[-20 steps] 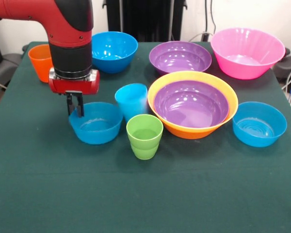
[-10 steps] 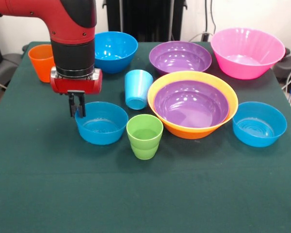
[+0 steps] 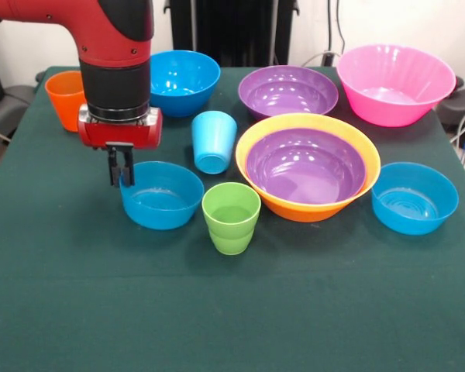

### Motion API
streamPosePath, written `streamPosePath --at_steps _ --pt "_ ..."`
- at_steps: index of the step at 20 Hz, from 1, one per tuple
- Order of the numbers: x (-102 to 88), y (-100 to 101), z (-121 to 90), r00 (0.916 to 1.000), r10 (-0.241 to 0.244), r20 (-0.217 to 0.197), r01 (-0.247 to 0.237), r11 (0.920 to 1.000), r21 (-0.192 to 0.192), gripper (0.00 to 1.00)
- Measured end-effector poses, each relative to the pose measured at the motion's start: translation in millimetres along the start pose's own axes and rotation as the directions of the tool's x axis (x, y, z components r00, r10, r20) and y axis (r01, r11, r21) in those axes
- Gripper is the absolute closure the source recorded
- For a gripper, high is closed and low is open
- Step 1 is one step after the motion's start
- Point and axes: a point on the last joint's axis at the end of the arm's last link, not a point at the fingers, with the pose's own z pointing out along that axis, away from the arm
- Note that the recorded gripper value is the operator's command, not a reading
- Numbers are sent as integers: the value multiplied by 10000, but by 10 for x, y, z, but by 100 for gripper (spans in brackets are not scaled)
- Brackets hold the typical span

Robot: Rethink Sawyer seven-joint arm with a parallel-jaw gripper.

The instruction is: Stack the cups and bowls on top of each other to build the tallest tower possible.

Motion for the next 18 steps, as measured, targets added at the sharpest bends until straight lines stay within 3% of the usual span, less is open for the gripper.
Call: streamPosePath --at_steps 18 --pt "-73 14 -85 9998 -104 145 102 9999 109 100"
